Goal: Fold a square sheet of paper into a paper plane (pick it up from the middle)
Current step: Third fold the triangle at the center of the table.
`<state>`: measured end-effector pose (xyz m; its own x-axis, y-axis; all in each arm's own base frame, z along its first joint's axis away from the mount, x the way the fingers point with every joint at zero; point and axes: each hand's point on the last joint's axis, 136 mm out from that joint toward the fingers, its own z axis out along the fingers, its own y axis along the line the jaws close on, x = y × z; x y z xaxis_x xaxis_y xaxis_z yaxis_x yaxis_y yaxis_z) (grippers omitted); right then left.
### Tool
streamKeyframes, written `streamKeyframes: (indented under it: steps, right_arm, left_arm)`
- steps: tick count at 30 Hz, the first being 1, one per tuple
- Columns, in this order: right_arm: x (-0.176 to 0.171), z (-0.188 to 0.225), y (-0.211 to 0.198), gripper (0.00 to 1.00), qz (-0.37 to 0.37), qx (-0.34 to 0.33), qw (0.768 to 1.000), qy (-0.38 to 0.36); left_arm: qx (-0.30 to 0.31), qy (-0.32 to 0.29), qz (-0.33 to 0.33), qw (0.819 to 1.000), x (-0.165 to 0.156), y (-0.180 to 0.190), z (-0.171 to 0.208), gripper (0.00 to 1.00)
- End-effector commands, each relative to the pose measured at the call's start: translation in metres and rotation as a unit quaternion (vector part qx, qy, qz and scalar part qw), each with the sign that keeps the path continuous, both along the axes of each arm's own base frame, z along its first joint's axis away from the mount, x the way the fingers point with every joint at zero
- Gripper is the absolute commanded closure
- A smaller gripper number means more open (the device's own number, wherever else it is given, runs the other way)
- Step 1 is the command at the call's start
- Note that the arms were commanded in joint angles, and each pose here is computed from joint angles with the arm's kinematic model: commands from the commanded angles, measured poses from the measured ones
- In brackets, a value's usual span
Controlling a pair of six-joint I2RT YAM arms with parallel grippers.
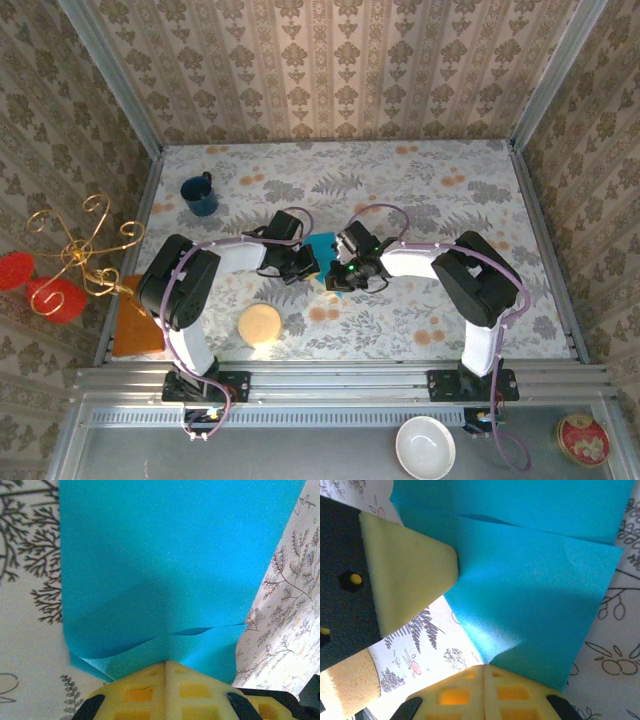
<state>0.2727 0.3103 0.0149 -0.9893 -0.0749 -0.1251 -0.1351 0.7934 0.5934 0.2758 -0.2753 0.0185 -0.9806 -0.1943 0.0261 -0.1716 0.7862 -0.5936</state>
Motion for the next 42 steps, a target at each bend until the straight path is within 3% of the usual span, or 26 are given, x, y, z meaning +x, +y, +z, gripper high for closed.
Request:
streamKeyframes:
  steps: [1,7,23,42]
  right_arm:
    - [-0.013,-0.011,-0.012,0.91,-0.001,-0.018,0.999,0.027]
    - [0.004,0.026,0.007,0.89,0.006,0.035,0.999,-0.021]
    - [0.008,-0.003,0.0,0.9,0.005,0.001,1.0,0.004]
    - [-0.058,-0.016,-0.045,0.91,0.033,-0.023,0.998,0.055]
  left_arm:
    - [0.072,0.039,0.011,0.997,-0.016,0.029,-0.038,0.95]
    - [0.073,0.039,0.01,0.997,-0.016,0.03,-0.038,0.95]
    - [0.074,0.04,0.009,0.996,-0.017,0.03,-0.039,0.95]
    - [0.095,0.054,0.019,0.994,-0.021,0.045,-0.051,0.95]
